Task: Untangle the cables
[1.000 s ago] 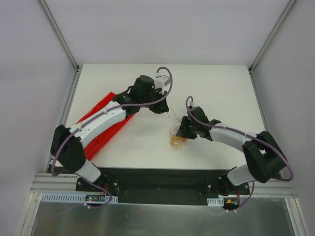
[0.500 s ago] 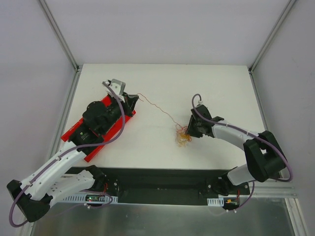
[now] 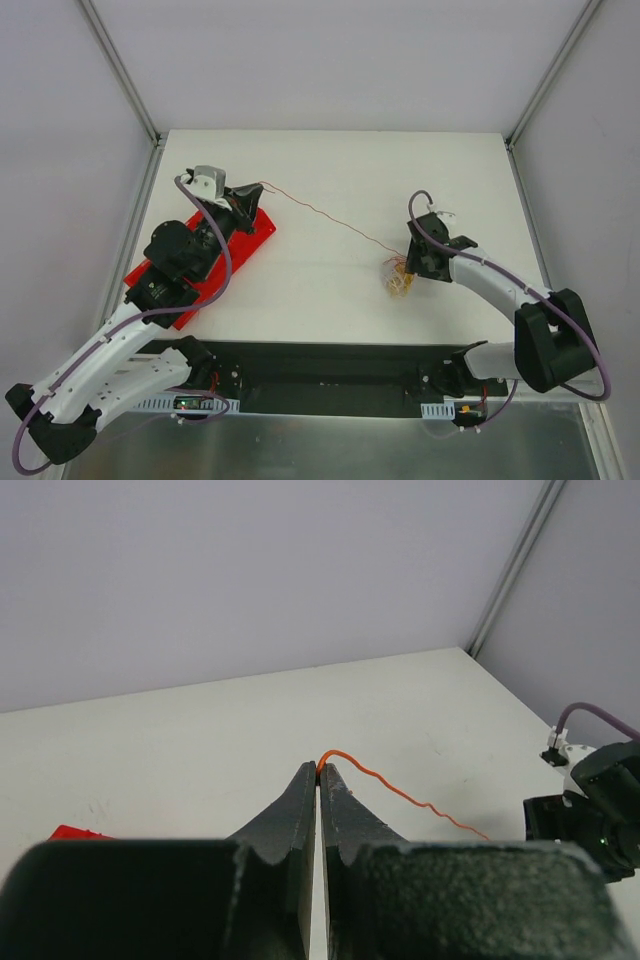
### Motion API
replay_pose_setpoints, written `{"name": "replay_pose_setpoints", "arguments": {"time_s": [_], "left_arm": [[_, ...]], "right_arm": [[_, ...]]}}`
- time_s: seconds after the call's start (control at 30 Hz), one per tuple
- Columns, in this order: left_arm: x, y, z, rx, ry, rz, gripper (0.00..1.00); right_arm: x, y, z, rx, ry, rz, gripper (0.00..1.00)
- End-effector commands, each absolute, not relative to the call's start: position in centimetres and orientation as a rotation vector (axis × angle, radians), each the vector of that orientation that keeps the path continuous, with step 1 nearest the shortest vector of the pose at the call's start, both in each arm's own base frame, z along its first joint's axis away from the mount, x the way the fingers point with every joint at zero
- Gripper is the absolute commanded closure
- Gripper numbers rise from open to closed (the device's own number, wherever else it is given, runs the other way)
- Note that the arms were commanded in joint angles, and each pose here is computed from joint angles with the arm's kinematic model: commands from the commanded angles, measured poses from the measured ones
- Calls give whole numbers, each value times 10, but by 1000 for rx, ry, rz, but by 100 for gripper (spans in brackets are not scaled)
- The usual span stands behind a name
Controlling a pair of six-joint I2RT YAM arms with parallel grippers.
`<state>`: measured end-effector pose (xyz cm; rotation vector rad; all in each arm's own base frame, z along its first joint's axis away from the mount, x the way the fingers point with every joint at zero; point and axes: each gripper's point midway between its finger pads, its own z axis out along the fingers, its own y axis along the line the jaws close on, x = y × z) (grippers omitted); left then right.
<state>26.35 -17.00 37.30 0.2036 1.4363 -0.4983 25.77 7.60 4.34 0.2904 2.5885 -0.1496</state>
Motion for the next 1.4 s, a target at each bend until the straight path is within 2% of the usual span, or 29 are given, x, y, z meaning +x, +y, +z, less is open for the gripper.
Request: {"name": "replay_pose_setpoints", "arguments": {"time_s": [0.0,0.17,0.33,0.7,0.9,1.0,1.03,1.1,1.13,1.2,1.23,1.37], "left_arm": [[261,-157,398,150,1342,-474,100],[258,-169,397,209,1340,-518,100],[253,-183,397,262,1334,-579,100],[248,-181,405,282,1304,-582,100],[242,-173,413,266,1278,-573,100],[240,-171,416,261,1269,-573,100],[240,-169,417,256,1266,-571,100],[242,-168,415,248,1271,-562,100],[244,-168,414,244,1276,-554,100],[247,-168,410,240,1288,-545,100],[248,-167,409,234,1292,-538,100],[256,-175,398,235,1330,-545,100]], "right_arm": [[250,55,66,175,2569,-269,33],[256,131,99,-158,2469,203,28],[266,179,127,-473,2281,438,28],[264,288,149,-927,2115,801,27],[254,309,126,-919,2245,872,28],[251,314,110,-886,2324,895,35],[248,317,108,-891,2337,918,42],[245,318,106,-876,2350,927,61],[246,315,111,-849,2343,906,74],[253,305,135,-776,2297,841,93],[257,296,147,-735,2277,787,98],[277,225,233,-483,2111,424,99]]}}
